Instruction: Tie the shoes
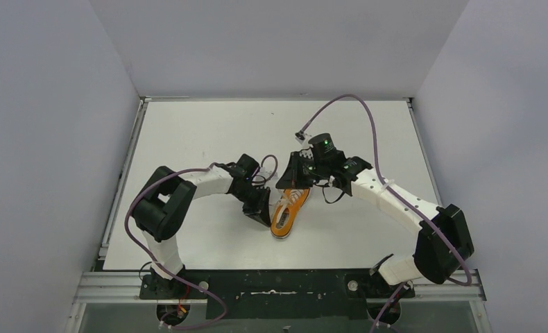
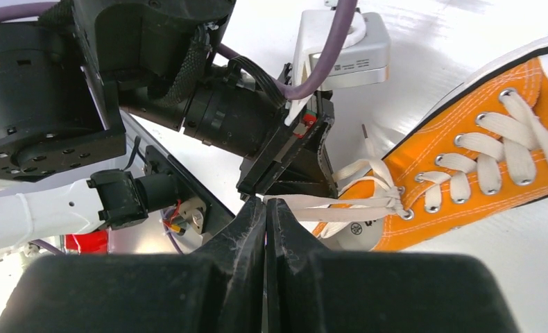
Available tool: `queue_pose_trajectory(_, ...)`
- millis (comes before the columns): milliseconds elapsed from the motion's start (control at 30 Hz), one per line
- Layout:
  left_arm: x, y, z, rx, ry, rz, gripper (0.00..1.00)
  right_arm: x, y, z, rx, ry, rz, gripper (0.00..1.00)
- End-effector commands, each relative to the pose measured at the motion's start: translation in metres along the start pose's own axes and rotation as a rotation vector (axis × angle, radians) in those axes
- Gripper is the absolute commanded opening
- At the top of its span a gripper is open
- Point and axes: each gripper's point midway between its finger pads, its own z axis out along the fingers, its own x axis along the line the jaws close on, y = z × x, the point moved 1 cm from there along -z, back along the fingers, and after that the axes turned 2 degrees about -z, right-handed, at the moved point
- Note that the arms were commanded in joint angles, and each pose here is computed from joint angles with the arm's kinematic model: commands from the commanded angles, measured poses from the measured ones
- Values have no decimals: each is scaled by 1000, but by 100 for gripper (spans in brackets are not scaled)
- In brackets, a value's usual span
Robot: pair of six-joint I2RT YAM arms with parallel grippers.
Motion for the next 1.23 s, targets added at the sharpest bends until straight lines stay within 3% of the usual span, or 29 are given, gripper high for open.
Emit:
queue_pose_trajectory(0,-9,7,0,-19,-45,25,0,29,22,2,-79,74,-50,0)
queue_pose_trajectory(100,-8,7,-7,-40,-19,38,0,21,20,-1,-78,26,-46,5)
queue_pose_trajectory(233,4,6,-36,-118,90,35,34,-12,10,-21,-43,-160,-75,36)
queue_pose_trajectory(300,10,4,-59,-179,149,26,76,-34,6,-41,-26,-282,-94,49)
queue_pose_trajectory(333,12,2,-71,-209,173,20,80,-45,7,-55,-27,-350,-99,53)
queue_pose_trajectory(467,8,-8,-136,-371,273,19,83,-74,10,-121,-52,-565,-145,71)
queue_pose_trajectory(567,-11,-12,-195,-514,362,64,84,-68,29,-183,-166,-653,-187,79)
queue_pose_trajectory(667,-51,-6,-263,-769,387,169,87,-42,46,-246,-334,-700,-270,83)
queue_pose_trajectory(733,-84,-6,-307,-942,360,250,91,-27,54,-283,-433,-730,-304,94)
queue_pose_trajectory(867,-138,-17,-377,-1141,337,396,92,-3,63,-336,-576,-758,-321,97)
queue_pose_trajectory(1000,-154,-32,-415,-1219,403,457,93,10,65,-357,-656,-739,-324,99)
queue_pose_trajectory(1200,-159,-38,-434,-1270,444,478,96,14,64,-365,-702,-728,-318,100)
